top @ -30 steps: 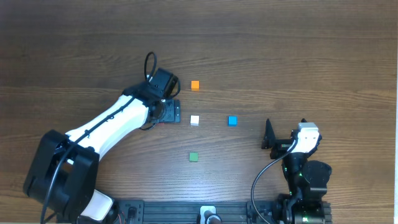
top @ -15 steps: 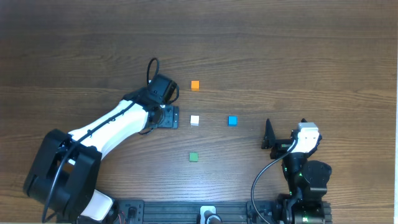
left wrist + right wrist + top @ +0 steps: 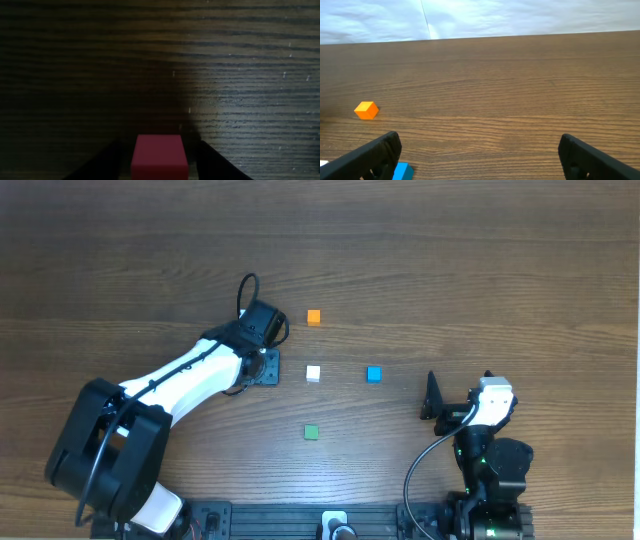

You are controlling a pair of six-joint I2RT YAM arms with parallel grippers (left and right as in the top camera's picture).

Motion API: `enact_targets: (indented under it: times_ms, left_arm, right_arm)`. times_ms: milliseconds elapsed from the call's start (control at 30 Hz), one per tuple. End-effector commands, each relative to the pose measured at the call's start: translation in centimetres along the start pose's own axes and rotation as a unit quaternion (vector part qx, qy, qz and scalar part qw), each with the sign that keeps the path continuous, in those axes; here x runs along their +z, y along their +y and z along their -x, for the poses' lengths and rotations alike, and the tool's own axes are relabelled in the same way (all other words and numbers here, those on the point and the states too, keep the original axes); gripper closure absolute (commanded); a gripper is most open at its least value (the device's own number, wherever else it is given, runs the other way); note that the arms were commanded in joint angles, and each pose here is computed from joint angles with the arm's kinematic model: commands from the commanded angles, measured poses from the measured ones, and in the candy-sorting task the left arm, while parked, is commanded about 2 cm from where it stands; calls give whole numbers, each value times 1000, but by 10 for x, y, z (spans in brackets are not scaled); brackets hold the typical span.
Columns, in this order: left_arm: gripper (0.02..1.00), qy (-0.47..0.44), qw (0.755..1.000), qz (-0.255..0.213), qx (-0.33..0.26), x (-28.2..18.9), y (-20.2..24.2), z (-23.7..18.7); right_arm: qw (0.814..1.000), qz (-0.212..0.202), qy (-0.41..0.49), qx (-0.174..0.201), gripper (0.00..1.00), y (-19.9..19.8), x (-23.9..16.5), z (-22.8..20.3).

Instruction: Stack Cubes

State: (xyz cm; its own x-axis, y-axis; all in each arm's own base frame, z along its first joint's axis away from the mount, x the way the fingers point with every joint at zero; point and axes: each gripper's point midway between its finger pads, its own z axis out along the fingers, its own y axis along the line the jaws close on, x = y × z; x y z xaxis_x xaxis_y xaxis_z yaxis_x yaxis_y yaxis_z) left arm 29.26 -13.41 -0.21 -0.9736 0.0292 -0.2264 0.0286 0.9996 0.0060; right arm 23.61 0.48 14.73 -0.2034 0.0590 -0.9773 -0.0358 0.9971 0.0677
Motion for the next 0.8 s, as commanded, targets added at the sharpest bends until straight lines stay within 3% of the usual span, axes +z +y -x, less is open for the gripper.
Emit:
enact_targets:
  times_ms: [33,300,567,800]
  left_arm:
    - [599,13,1000,4,-7,7,1,-7]
    - [790,12,1000,4,-14,7,1,-7]
    - [869,3,1000,-15,-24,-2,-5,-2]
    - [899,-24,997,-29,-60,-55,-25,20]
  right_arm:
    - [1000,3,-2,-2,9,1,0,-1]
    - [1000,3,-2,-2,9,1,0,-1]
    - [1000,3,-2,-2,9,1,0,-1]
    - [1000,3,-2,-2,9,0,0,-1]
